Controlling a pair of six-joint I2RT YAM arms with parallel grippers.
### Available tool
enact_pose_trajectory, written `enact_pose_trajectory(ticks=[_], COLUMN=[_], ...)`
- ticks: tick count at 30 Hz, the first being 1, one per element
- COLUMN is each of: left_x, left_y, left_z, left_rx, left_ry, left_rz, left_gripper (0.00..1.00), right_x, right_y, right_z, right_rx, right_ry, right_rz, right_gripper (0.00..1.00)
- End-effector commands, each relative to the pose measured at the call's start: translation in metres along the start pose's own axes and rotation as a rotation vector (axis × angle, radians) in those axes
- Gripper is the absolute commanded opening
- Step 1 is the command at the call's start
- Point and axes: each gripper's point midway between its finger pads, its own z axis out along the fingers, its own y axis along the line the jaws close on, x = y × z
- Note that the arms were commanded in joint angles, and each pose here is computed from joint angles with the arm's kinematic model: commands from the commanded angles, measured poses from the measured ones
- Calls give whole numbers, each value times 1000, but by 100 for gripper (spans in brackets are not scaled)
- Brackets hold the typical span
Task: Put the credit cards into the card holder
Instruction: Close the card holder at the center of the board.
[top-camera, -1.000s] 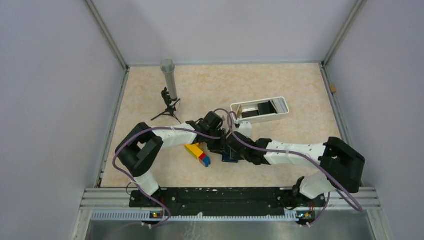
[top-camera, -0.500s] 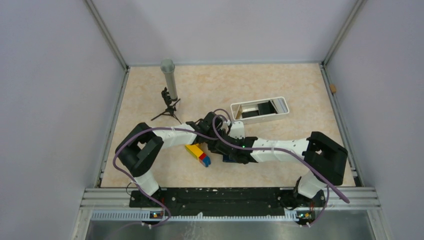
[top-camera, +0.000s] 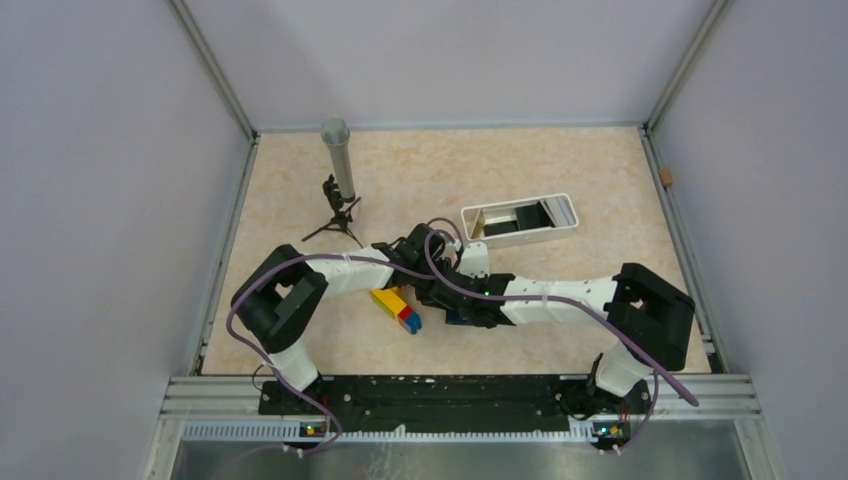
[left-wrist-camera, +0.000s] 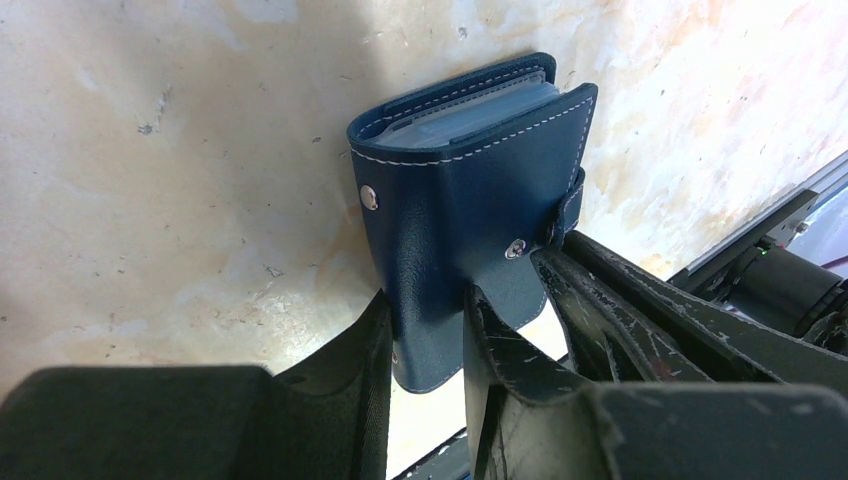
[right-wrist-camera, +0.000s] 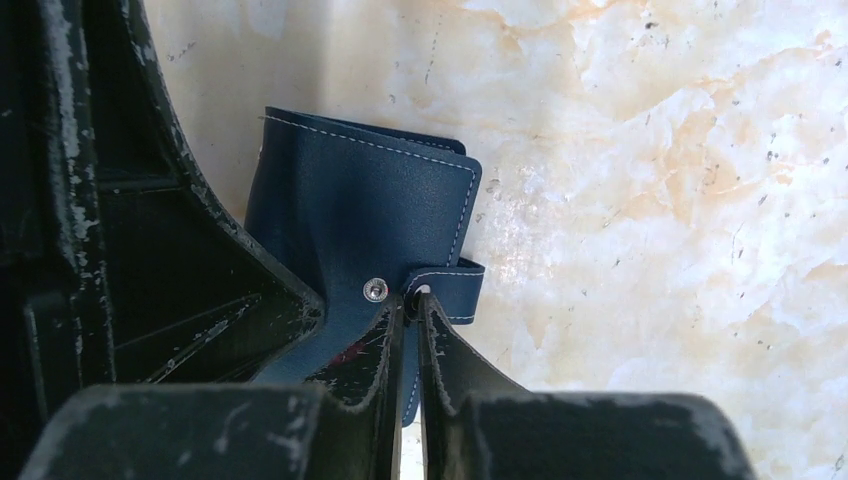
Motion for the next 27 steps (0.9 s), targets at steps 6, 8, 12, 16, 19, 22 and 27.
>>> enact_pose_trajectory(ticks=[6,8,12,16,19,22,27], left_x=[18,18,19,19,19,18,17], left_y=[39,39,40,39,40,41,42], left_z=[14,14,14,15,14,14,14], left_rx=[-135,-135,-137,-137,-143,-151,-166], left_ry=[40,40,45,49,51,51,52], left_rz=[-6,-7,-5,-2,3,7,12], left_gripper=[27,27,27,27,27,27,27], right_x=[-2,-5,-7,-10,-11,-15,-19], right_y=[6,6,10,9,10,14,17], right_z=[1,0,-3,-3,-3,-5,-10], right_rx=[-43,-73,-184,-253,-284,-332,-371], right_ry=[-5,-17,-35,-47,-58,-76,-99], right_rz=[41,65,126,179,186,202,212], right_gripper=[0,0,0,0,0,0,0])
